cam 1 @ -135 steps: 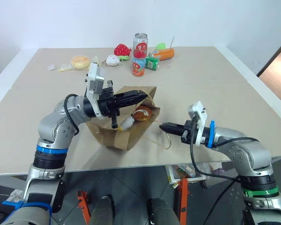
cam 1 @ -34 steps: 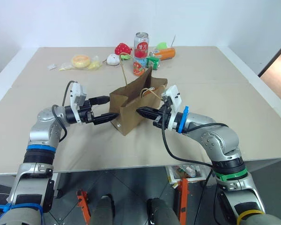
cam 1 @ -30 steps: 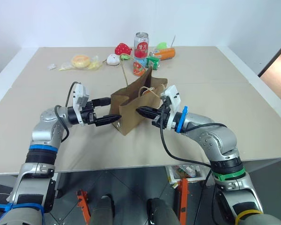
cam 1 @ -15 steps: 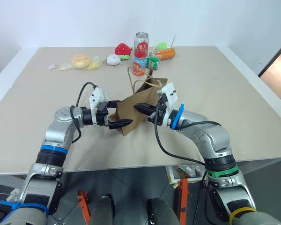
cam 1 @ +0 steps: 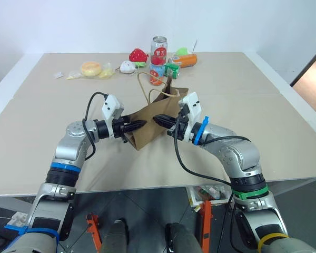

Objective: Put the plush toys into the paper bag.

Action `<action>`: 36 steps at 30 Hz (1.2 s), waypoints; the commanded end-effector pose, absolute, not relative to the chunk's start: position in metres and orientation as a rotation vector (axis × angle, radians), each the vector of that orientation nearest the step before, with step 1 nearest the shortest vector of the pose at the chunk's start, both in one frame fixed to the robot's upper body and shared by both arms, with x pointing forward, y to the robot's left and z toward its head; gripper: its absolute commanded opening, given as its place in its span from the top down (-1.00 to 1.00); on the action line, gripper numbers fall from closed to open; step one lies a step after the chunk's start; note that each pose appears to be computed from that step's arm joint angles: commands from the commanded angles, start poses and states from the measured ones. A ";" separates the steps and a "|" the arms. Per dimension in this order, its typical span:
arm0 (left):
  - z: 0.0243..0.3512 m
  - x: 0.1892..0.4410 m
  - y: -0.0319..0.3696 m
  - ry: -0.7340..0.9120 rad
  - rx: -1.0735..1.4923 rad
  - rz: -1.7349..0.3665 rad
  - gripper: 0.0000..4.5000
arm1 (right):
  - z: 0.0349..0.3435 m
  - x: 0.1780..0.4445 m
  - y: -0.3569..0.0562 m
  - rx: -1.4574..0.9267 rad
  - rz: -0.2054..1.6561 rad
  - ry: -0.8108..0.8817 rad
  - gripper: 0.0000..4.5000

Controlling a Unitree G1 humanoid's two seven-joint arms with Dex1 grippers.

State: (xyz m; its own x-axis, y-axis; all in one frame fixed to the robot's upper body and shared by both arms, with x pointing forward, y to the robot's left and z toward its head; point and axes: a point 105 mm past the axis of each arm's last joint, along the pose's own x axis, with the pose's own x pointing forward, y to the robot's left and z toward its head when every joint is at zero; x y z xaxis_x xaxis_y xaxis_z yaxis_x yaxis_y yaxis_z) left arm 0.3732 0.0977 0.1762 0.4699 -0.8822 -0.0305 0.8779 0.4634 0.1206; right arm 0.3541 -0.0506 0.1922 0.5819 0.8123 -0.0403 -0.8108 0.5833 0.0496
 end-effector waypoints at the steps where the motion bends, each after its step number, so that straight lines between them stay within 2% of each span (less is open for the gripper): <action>1: 0.198 0.375 0.097 -0.108 0.147 -1.076 0.96 | 0.211 0.352 -0.063 0.016 0.925 -0.013 1.00; 6: 0.202 0.379 0.104 -0.110 0.155 -1.070 0.96 | 0.217 0.350 -0.086 0.012 0.875 -0.027 1.00; 9: 0.209 0.377 0.110 -0.145 0.138 -1.100 0.96 | 0.231 0.327 -0.109 0.034 0.924 -0.061 1.00; 12: 0.214 0.369 0.117 -0.177 0.145 -1.173 0.96 | 0.241 0.303 -0.132 0.036 0.966 -0.078 1.00; 14: 0.218 0.353 0.124 -0.210 0.160 -1.293 0.96 | 0.240 0.294 -0.156 0.022 0.944 -0.046 1.00; 18: 0.211 0.332 0.138 -0.149 0.200 -1.482 0.96 | 0.238 0.278 -0.188 -0.014 0.911 0.027 1.00; 21: 0.197 0.326 0.143 -0.088 0.250 -1.556 0.96 | 0.235 0.266 -0.188 -0.017 0.945 0.068 1.00; 24: 0.190 0.331 0.141 -0.077 0.292 -1.564 0.96 | 0.227 0.258 -0.182 -0.011 0.982 0.108 1.00; 33: 0.191 0.344 0.127 -0.183 0.225 -1.522 0.96 | 0.219 0.255 -0.170 0.015 1.003 0.127 1.00; 35: 0.189 0.343 0.129 -0.168 0.189 -1.511 0.77 | 0.218 0.256 -0.171 0.015 1.000 0.133 1.00; 36: 0.188 0.341 0.130 -0.162 0.180 -1.511 0.59 | 0.217 0.257 -0.171 0.014 0.999 0.135 1.00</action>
State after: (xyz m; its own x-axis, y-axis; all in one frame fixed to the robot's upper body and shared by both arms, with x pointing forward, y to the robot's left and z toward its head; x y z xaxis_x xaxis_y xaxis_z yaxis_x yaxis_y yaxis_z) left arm 0.3415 0.1215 0.1748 0.0086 -0.9979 -0.0648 0.9805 -0.0043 0.1965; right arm 0.2580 -0.1732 0.2097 0.5370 0.8343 -0.1247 -0.8284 0.5495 0.1089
